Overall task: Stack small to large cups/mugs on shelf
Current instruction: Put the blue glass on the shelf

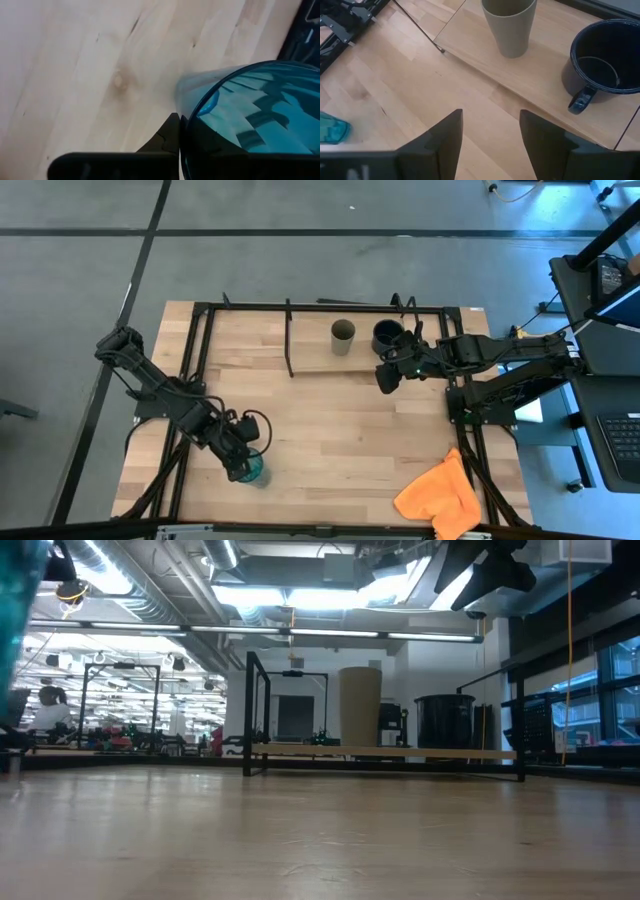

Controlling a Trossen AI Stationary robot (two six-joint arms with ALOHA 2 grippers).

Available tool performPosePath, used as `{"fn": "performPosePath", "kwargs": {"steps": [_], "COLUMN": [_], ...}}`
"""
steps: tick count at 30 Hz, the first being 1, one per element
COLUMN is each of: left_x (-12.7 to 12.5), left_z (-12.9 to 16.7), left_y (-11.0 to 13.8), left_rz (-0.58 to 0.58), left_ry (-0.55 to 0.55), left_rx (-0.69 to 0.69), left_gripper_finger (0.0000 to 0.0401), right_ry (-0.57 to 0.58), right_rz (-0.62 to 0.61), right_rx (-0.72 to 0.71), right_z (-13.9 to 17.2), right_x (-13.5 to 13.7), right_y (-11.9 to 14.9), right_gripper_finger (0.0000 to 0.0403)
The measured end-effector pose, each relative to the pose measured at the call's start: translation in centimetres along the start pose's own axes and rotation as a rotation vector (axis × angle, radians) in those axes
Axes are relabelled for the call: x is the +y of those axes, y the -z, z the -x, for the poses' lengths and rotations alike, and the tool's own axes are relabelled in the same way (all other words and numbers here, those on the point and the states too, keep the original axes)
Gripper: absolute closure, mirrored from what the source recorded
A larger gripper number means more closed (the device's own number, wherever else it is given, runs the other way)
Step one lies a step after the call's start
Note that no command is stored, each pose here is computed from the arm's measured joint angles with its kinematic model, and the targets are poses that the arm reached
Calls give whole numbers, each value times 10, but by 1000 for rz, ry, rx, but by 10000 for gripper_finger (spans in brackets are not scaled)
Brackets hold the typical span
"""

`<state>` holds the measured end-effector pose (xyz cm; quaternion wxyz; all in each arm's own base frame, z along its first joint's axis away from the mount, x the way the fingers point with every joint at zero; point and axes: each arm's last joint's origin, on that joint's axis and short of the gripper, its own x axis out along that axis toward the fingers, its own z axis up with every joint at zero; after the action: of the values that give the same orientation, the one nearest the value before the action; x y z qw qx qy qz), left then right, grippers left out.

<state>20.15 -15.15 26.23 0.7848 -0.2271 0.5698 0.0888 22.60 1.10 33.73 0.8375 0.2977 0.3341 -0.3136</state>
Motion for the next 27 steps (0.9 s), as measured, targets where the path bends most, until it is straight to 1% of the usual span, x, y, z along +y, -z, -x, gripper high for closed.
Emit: {"fn": "performPosePath", "kwargs": {"steps": [5, 8, 11, 14, 21, 27], "left_x": [4, 4, 6, 12, 35, 54], "left_z": [0, 7, 21, 41, 85, 99], "left_y": [-9, -22, -41, -62, -112, -160], "left_rz": [36, 39, 35, 45, 38, 10], "left_ry": [1, 29, 51, 50, -17, -102], "left_rx": [-15, -22, -62, -103, -181, -191], "left_gripper_finger": [398, 398, 399, 399, 400, 400], "right_ry": [1, 1, 2, 8, 15, 17], "right_rz": [-1, -1, -2, 1, 5, 8], "right_rx": [0, 1, 1, 6, 11, 13], "right_z": [0, 0, 0, 0, 0, 0], "right_x": [0, 0, 0, -1, -2, -2], "right_y": [0, 0, 0, 1, 1, 1], "right_gripper_finger": [205, 205, 205, 205, 205, 205]}}
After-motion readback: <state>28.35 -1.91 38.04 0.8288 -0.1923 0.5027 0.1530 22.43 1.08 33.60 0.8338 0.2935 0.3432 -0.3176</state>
